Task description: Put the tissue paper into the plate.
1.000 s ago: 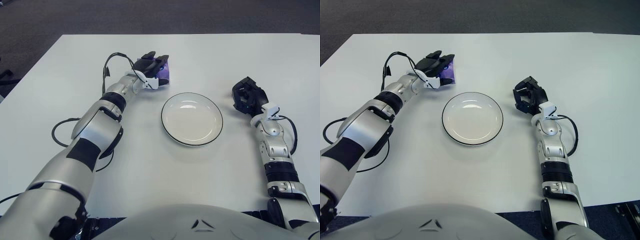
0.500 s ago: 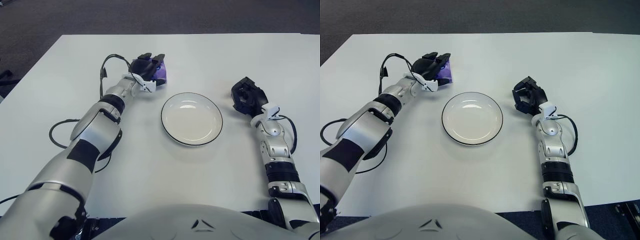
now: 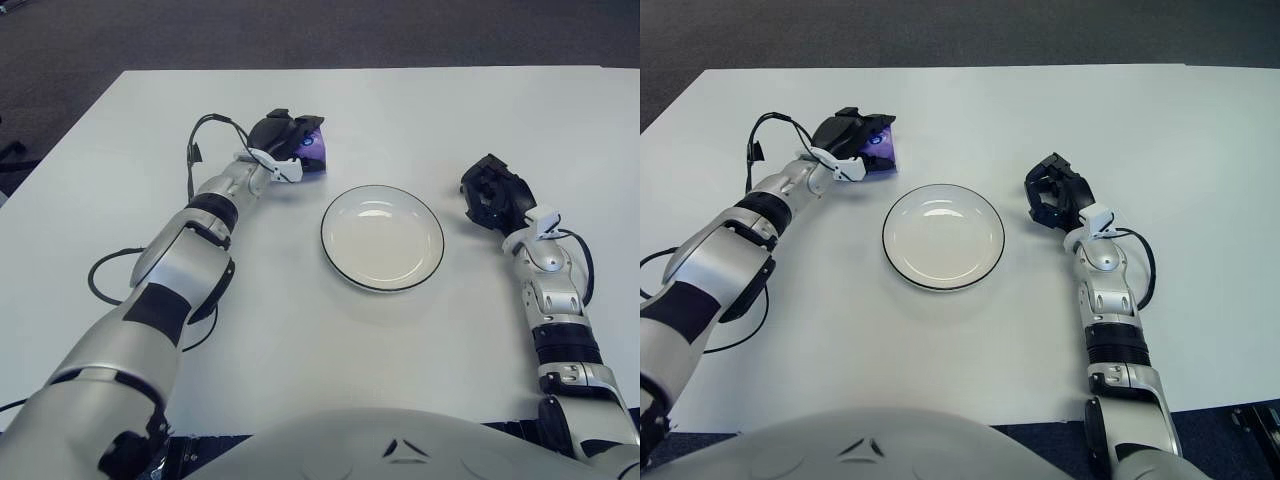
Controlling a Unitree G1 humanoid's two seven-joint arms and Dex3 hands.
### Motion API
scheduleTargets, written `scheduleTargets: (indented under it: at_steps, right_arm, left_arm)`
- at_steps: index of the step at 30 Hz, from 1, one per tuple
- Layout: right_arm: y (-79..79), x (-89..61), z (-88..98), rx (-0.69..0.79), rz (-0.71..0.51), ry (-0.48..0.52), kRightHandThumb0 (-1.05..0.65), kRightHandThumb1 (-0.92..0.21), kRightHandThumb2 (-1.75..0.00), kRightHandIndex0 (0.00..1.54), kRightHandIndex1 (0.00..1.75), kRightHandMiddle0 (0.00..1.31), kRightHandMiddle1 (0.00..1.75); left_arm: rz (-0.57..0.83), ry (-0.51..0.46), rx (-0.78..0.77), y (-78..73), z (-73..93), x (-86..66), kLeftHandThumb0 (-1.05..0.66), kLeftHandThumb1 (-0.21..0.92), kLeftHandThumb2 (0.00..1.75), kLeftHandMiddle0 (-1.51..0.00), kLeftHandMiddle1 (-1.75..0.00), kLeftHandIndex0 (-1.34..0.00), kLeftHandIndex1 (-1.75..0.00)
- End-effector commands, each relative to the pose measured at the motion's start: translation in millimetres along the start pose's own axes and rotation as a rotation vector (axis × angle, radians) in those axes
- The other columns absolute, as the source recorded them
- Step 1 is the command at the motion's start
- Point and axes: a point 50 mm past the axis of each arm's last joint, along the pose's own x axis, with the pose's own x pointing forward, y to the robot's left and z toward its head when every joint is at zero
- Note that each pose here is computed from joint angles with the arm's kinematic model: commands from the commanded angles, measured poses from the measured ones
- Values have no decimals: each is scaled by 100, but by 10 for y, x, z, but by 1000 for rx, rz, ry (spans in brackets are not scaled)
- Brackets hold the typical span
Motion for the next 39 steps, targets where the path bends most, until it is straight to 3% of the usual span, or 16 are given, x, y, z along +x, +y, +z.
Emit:
scheduleTargets:
  at_steps: [1, 4, 7, 20, 32, 39]
  right_arm:
    - [213, -301, -612, 57, 98, 286, -38, -66, -86, 79, 175, 36, 175]
    - [214, -297, -611, 53, 108, 286, -38, -66, -86, 79, 175, 36, 175]
    - [214, -294, -612, 49, 116, 285, -38, -65, -87, 80, 175, 36, 175]
    - [214, -288, -607, 42, 133, 288, -39, -64, -89, 80, 175, 37, 175]
    - [205, -281, -596, 39, 143, 289, -39, -63, -90, 80, 175, 38, 175]
    - [201, -276, -594, 35, 147, 292, -39, -63, -90, 80, 175, 38, 175]
  left_arm:
    - [-53, 38, -37, -85, -113, -102, 34, 92, 37, -35, -158, -14, -115]
    - [-45, 36, -56, -62, -115, -98, 35, 84, 56, -30, -167, -4, -157]
    - [-29, 28, -79, -41, -108, -97, 36, 75, 72, -31, -172, -3, -169]
    - [138, -97, -140, 187, 15, -46, 37, 67, 85, -34, -175, -17, -175]
    - [440, -437, -85, 578, 381, -18, 38, 63, 90, -37, -175, -40, -175]
    - [579, -596, -6, 697, 547, -32, 38, 62, 92, -38, -175, -45, -175]
